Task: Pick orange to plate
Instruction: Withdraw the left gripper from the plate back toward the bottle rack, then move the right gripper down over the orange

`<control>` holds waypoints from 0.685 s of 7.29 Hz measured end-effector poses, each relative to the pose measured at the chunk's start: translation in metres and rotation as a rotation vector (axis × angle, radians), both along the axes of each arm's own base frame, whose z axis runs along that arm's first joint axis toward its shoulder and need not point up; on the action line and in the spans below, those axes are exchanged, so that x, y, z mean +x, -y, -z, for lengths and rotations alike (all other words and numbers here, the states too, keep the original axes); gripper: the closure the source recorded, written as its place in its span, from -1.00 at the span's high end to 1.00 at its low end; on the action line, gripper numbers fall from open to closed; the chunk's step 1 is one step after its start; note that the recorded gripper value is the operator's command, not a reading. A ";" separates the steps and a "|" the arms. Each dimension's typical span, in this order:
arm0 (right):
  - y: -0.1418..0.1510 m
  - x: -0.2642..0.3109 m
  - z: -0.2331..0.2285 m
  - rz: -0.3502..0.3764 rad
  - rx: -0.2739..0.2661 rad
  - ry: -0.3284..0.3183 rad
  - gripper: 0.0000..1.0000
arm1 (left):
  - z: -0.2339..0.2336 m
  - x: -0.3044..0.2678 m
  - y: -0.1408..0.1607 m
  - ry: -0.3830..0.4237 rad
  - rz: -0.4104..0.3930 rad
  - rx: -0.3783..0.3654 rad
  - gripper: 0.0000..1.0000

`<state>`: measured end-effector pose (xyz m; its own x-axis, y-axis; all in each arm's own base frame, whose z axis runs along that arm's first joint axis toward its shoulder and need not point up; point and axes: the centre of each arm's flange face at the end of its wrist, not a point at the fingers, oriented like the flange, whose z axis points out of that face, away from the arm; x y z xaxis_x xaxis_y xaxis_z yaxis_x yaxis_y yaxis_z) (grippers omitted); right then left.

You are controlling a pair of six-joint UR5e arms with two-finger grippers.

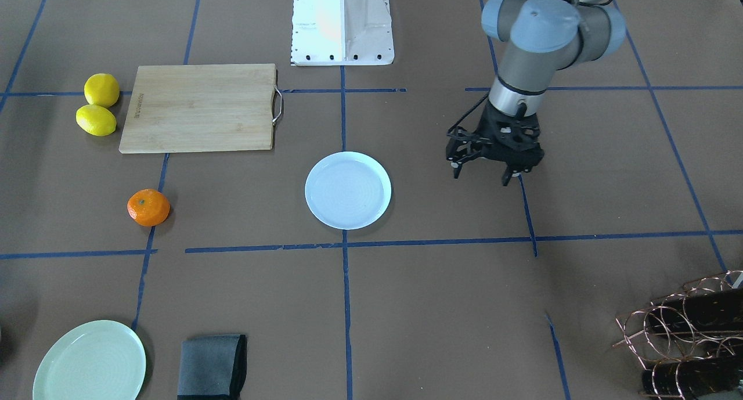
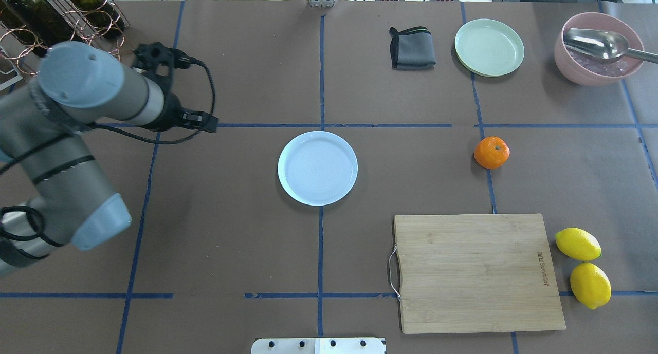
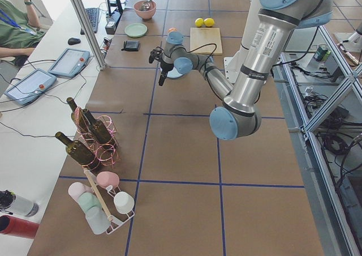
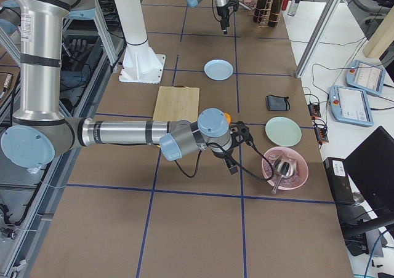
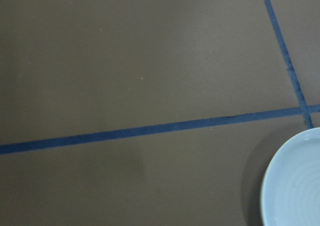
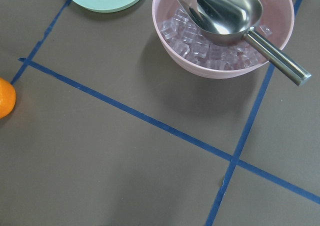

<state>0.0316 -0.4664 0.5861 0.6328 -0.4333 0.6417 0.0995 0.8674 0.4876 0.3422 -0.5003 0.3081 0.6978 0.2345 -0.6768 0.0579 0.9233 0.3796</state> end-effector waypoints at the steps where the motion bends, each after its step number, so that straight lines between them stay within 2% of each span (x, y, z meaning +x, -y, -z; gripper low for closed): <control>1: 0.001 -0.002 0.002 0.004 0.003 0.001 1.00 | -0.031 -0.066 0.014 0.068 -0.040 0.050 1.00; 2: 0.004 -0.003 0.007 0.004 0.007 0.005 1.00 | -0.072 -0.142 0.026 0.126 -0.094 0.088 1.00; 3: 0.008 -0.008 0.020 -0.001 0.012 0.013 1.00 | -0.117 -0.217 0.029 0.146 -0.139 0.090 1.00; 5: 0.019 -0.033 0.054 0.001 0.008 0.040 1.00 | -0.221 -0.316 0.005 0.122 -0.191 -0.015 1.00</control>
<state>-0.0019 -0.4855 0.5323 0.6061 -0.4394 0.6630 0.0808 0.8633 0.4983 0.0260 -0.5053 0.5289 0.7188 0.3608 -0.5942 -0.1643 0.9187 0.3592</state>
